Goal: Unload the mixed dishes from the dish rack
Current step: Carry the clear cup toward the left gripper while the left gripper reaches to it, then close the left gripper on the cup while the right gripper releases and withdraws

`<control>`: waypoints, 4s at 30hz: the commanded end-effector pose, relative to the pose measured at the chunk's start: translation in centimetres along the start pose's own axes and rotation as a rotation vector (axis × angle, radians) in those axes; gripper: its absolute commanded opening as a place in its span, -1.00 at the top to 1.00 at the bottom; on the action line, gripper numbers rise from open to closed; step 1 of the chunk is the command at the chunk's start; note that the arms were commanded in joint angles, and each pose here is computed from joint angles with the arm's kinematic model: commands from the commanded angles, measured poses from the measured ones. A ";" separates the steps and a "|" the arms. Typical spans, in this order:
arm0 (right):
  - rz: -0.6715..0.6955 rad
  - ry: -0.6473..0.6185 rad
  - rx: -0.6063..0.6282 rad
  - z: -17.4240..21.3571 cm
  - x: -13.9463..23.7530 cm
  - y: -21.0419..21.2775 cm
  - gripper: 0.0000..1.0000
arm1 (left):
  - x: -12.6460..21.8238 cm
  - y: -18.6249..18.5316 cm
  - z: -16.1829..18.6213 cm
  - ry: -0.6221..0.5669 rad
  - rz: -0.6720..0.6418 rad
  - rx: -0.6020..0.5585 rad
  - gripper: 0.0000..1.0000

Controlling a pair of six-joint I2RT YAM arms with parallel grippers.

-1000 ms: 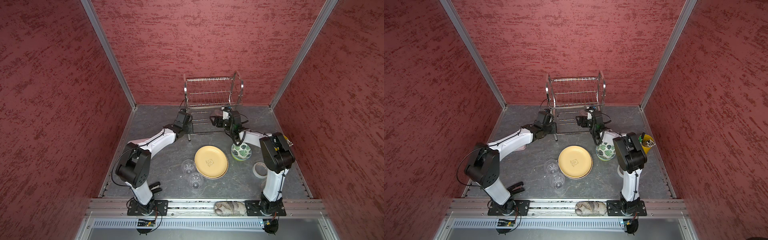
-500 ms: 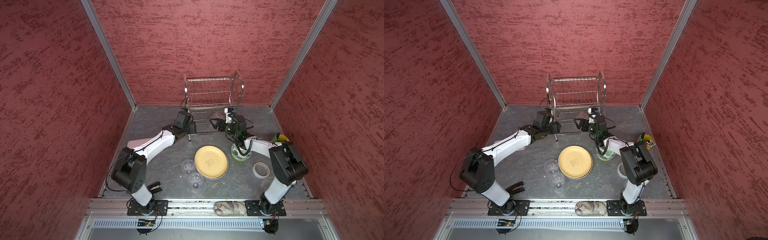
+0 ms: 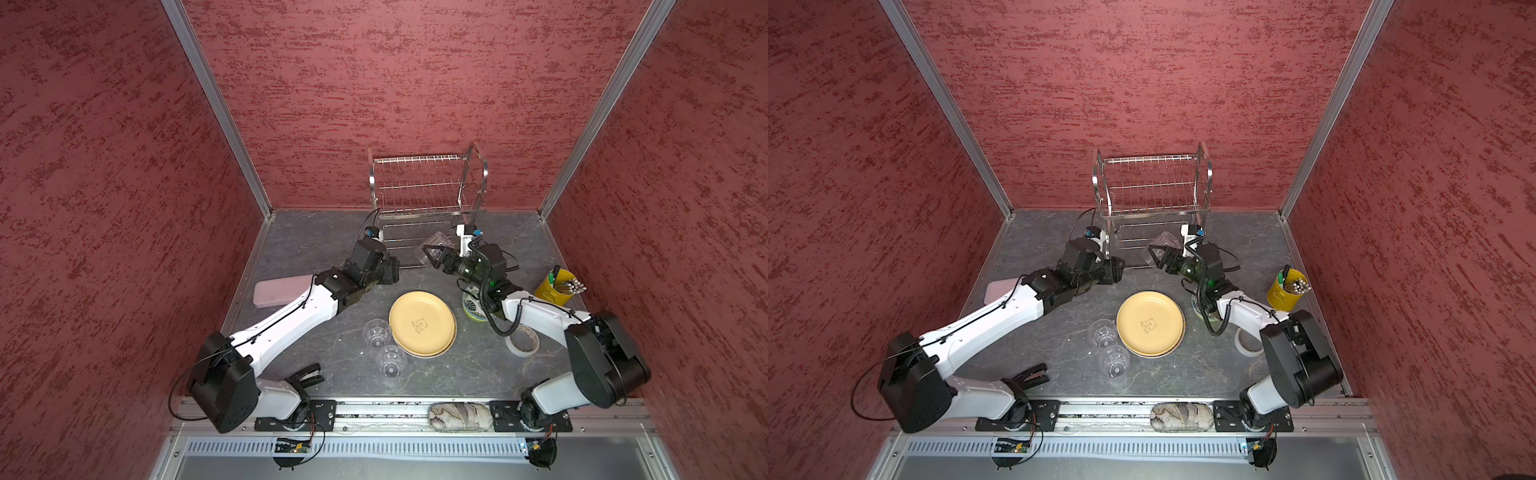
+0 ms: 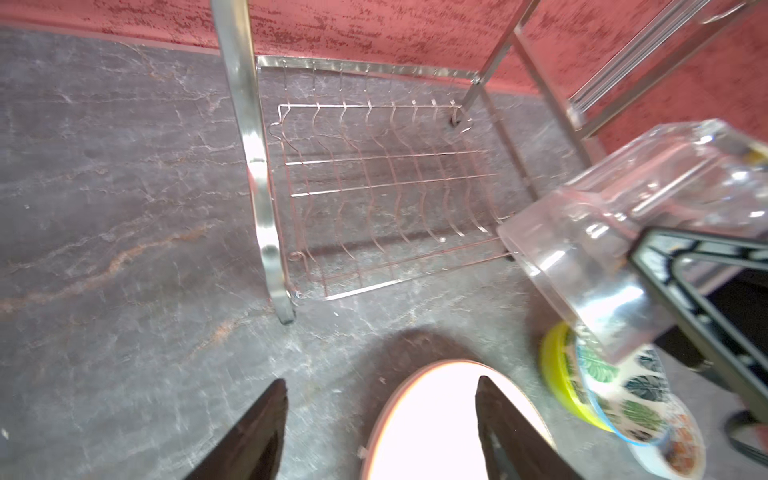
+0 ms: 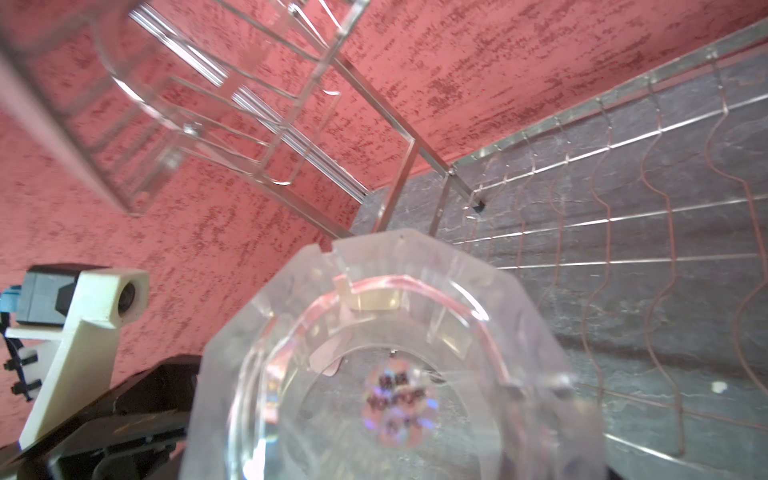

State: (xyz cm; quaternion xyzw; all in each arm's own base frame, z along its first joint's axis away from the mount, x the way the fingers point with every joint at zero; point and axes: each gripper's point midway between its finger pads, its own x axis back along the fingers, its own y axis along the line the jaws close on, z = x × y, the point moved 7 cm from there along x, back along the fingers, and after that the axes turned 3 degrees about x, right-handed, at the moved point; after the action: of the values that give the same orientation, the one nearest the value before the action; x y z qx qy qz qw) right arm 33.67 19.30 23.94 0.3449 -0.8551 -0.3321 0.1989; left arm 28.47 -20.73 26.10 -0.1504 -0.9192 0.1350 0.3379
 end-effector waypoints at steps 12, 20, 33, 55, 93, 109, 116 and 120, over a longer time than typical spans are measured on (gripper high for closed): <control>-0.237 -0.087 -0.078 -1.5 3.8 5.8 0.36 | 4.6 -5.3 0.9 -0.051 0.291 0.065 -0.99; -0.286 -0.076 -0.116 -1.5 4.3 6.5 0.36 | 5.8 -8.0 0.9 -0.078 0.580 0.110 -0.99; -0.389 -0.085 -0.185 -1.6 5.5 7.9 0.38 | 5.3 -9.4 -1.2 -0.122 0.731 0.158 -0.35; -0.429 -0.094 -0.221 -1.4 5.9 8.3 0.40 | 4.3 -11.2 -2.6 -0.108 0.824 0.174 0.56; -0.313 -0.213 -0.139 -2.4 7.1 7.9 -0.97 | 4.9 -9.3 -1.3 -0.032 0.690 0.164 1.00; -0.145 -0.243 -0.037 -2.6 8.1 7.0 -0.98 | 9.8 -4.2 -0.3 0.004 0.420 0.088 1.00; -0.116 -0.229 -0.030 -2.3 8.1 6.6 -0.97 | 10.6 -0.8 0.4 0.072 0.223 0.095 1.00; -0.097 -0.230 -0.013 -2.3 8.3 6.6 -0.98 | 10.4 0.8 0.8 0.131 0.121 0.097 1.00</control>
State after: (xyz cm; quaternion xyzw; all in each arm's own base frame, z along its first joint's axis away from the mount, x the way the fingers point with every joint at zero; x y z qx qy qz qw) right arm 26.47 16.22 29.73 0.3499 -0.8440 -0.3917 0.1082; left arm 20.72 -17.58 31.39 -0.2306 -0.8703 0.2173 0.3771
